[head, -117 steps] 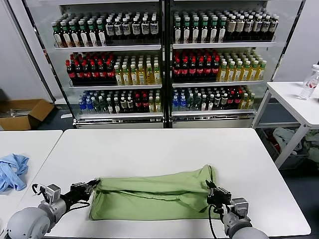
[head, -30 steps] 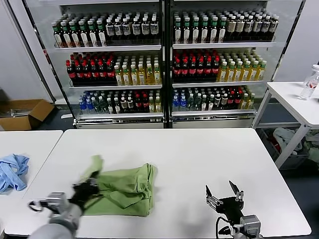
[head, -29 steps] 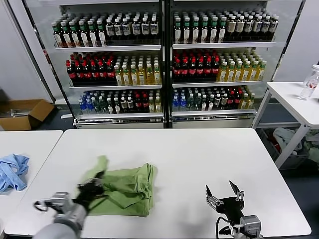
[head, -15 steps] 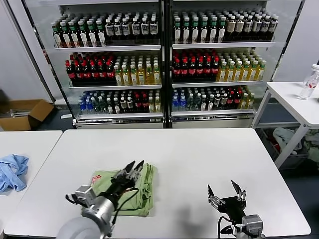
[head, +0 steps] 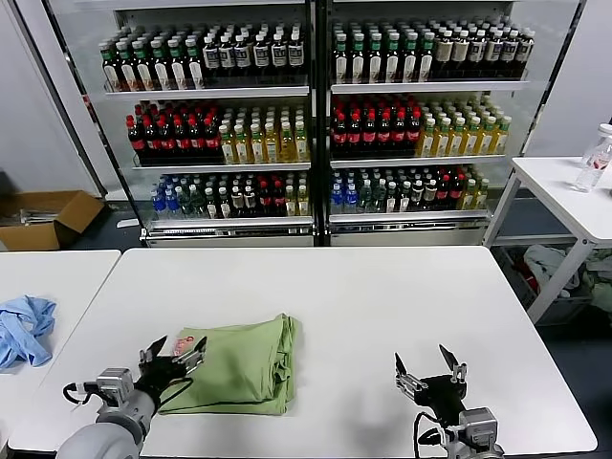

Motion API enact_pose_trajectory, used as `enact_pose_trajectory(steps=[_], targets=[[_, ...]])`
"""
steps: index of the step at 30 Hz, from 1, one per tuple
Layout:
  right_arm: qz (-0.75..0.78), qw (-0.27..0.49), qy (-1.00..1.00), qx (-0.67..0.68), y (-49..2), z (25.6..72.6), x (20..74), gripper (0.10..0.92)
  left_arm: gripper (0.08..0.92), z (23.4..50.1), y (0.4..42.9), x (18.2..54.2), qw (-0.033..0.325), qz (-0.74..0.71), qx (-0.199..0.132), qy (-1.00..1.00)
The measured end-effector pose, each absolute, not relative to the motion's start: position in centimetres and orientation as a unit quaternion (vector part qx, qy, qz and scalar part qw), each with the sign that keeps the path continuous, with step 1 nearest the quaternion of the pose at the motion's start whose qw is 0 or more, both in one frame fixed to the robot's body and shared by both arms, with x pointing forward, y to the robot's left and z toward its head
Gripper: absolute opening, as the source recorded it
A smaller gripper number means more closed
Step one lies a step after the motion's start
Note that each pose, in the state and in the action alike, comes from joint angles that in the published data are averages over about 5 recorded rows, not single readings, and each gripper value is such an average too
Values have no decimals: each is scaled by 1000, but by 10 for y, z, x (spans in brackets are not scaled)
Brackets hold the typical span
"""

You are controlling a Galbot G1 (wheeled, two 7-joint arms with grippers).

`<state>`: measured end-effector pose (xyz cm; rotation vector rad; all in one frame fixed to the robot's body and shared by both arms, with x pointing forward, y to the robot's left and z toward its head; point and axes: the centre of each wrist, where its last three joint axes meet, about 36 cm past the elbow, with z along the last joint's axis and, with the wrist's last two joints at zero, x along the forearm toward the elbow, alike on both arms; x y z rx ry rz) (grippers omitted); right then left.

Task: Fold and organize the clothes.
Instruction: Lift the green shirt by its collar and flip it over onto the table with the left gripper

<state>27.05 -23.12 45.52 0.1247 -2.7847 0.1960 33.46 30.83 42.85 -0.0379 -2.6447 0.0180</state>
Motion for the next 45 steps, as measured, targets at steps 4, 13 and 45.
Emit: enact_pose_trajectory(steps=[4, 13, 45], targets=[[68, 172, -982, 44, -230, 454, 272, 823, 815, 411, 317, 336, 266, -7, 2, -964], [69, 170, -982, 46, -229, 453, 272, 823, 594, 398, 328, 334, 285, 23, 14, -958], [83, 150, -984, 50, -230, 457, 284, 823, 106, 527, 407, 322, 156, -62, 36, -985]])
